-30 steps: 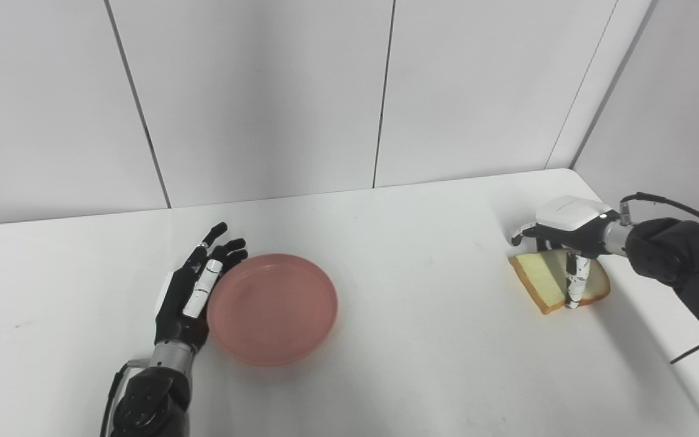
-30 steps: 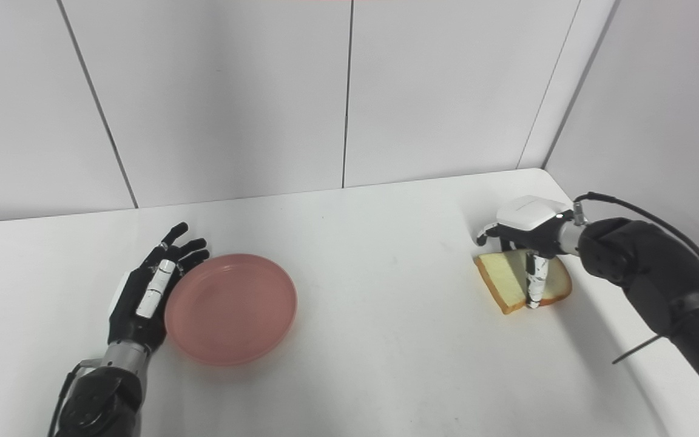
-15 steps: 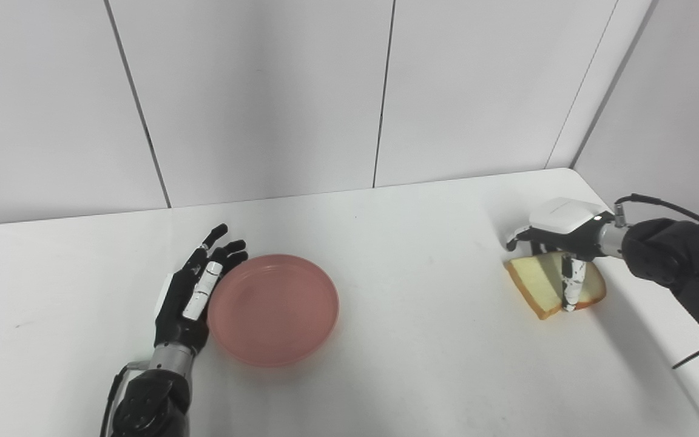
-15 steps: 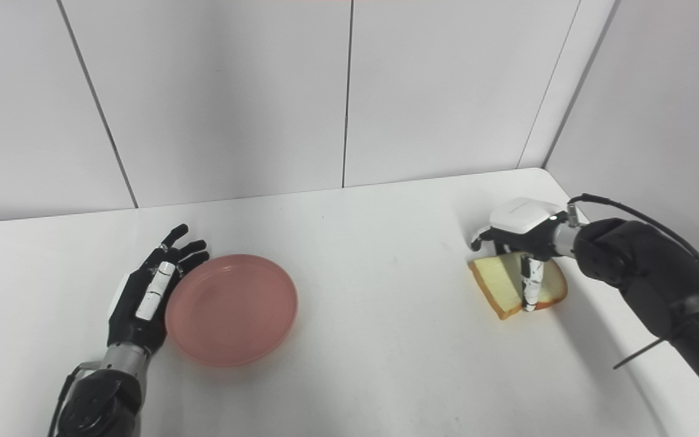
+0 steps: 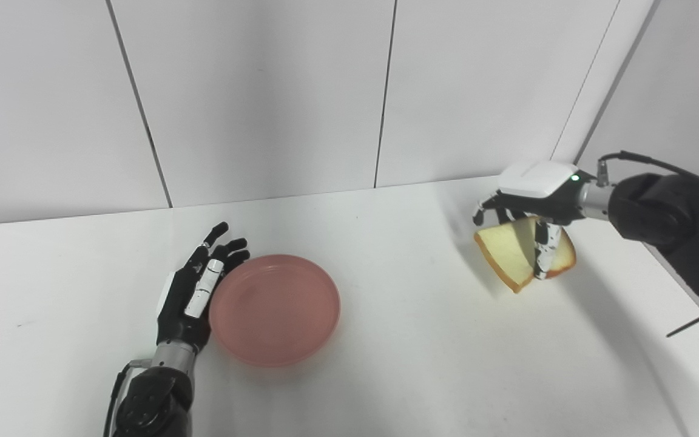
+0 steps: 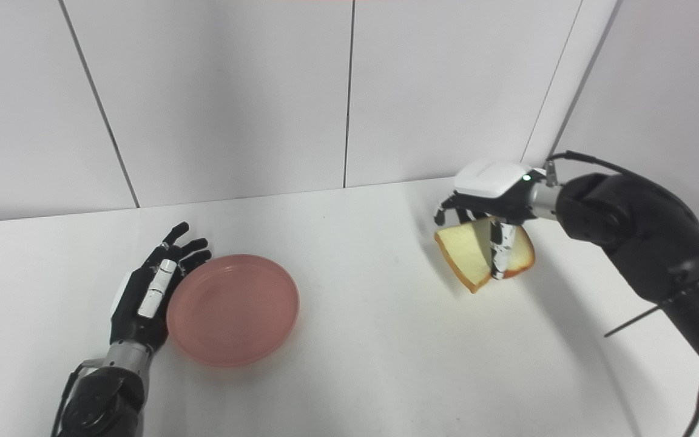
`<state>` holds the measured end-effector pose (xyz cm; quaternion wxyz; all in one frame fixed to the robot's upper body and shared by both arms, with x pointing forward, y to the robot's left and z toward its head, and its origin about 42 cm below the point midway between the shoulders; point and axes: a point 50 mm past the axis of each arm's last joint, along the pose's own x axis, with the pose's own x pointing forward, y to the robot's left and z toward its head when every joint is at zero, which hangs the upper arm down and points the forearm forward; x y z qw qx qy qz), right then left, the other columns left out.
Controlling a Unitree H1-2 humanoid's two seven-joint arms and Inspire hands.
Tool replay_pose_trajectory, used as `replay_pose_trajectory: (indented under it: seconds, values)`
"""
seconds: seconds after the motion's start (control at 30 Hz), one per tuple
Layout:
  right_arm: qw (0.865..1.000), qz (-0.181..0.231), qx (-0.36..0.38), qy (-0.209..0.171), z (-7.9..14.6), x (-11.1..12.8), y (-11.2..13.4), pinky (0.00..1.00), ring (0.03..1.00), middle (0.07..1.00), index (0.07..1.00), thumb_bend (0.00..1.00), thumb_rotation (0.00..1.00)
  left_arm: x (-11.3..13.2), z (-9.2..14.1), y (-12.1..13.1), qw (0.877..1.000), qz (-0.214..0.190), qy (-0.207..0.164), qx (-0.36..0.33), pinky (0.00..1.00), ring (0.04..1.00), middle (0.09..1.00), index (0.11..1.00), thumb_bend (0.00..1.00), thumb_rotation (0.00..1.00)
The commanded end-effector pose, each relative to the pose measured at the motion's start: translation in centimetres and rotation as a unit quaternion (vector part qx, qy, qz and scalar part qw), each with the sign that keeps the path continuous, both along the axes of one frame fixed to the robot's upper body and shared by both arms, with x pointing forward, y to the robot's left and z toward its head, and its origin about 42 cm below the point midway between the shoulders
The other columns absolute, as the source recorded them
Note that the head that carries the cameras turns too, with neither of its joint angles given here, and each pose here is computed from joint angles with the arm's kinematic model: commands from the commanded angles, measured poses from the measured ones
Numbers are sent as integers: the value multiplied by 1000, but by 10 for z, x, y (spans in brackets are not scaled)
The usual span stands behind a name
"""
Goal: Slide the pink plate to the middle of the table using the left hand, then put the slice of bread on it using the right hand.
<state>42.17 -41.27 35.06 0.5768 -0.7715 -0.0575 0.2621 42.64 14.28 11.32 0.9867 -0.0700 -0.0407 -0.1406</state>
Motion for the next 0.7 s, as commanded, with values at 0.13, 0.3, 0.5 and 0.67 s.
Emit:
replay_pose_trajectory:
  seconds: [0.13, 0.3, 0.5, 0.67]
  values:
    - [997, 51, 6, -53, 50, 9, 30, 323, 373, 478, 633, 572, 0, -17, -33, -8, 998, -2, 63, 9, 772, 740, 758, 858, 784, 685]
    - [994, 95, -2, -56, 53, 22, 66, 316, 379, 480, 633, 572, 0, -17, -33, -13, 998, 2, 63, 12, 770, 737, 760, 862, 789, 690]
    - [989, 133, -4, -59, 58, 31, 112, 327, 397, 482, 628, 571, 0, -18, -33, -23, 998, 4, 63, 4, 767, 725, 754, 861, 779, 693]
    - [984, 167, 13, -58, 54, 35, 144, 342, 400, 481, 622, 572, 0, -17, -33, -32, 998, 6, 64, -4, 783, 722, 750, 851, 802, 679]
